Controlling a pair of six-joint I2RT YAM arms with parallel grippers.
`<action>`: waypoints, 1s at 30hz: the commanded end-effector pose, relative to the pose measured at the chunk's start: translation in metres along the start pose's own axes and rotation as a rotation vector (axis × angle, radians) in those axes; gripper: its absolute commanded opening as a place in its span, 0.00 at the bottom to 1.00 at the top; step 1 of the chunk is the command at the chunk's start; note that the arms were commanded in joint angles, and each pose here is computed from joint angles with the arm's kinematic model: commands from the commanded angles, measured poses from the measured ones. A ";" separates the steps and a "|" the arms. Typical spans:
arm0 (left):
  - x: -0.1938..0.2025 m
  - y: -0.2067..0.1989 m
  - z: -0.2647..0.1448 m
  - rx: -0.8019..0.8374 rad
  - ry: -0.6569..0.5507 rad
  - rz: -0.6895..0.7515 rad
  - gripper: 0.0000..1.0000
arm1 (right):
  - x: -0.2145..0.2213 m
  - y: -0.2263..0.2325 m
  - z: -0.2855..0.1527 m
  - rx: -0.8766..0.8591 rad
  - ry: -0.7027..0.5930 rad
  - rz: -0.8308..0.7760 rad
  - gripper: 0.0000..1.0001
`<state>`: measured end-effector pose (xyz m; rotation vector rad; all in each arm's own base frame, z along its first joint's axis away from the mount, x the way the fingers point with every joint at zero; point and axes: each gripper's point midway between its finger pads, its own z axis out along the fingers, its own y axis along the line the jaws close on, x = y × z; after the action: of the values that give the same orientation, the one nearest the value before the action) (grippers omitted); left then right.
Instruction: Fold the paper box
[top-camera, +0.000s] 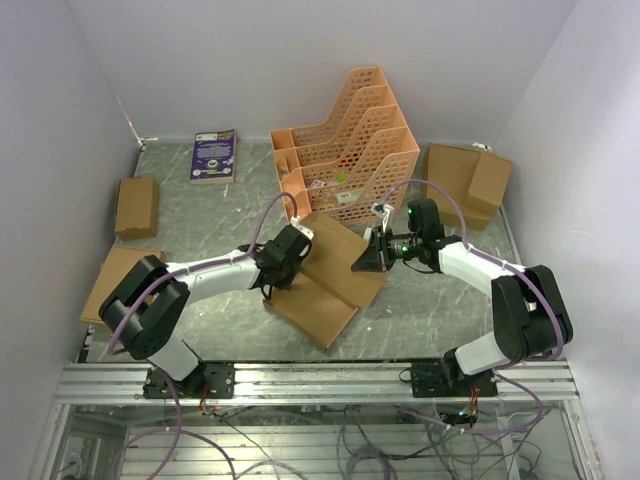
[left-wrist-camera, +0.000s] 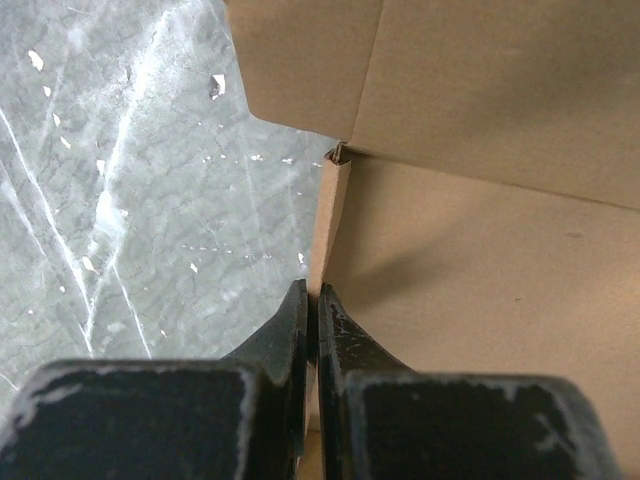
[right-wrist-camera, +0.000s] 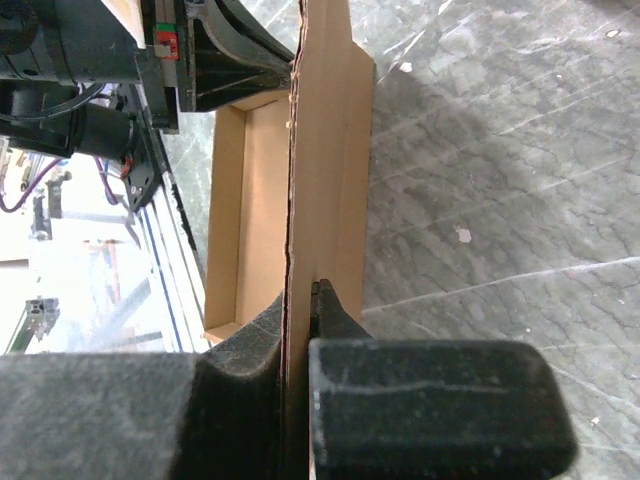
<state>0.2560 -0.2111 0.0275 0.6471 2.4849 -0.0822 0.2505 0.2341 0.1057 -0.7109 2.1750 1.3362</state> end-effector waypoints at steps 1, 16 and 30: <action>-0.018 -0.007 -0.003 -0.009 -0.041 -0.021 0.07 | -0.008 0.003 0.000 -0.002 -0.012 -0.062 0.00; -0.015 -0.020 -0.004 0.006 -0.030 0.002 0.25 | -0.013 0.008 -0.001 -0.020 -0.017 -0.078 0.00; -0.012 -0.017 -0.014 -0.015 0.010 -0.016 0.27 | -0.016 0.005 -0.004 0.017 -0.018 -0.115 0.00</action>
<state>0.2531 -0.2129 0.0338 0.6492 2.4986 0.0182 0.2522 0.2317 0.1064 -0.7497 2.1616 1.2956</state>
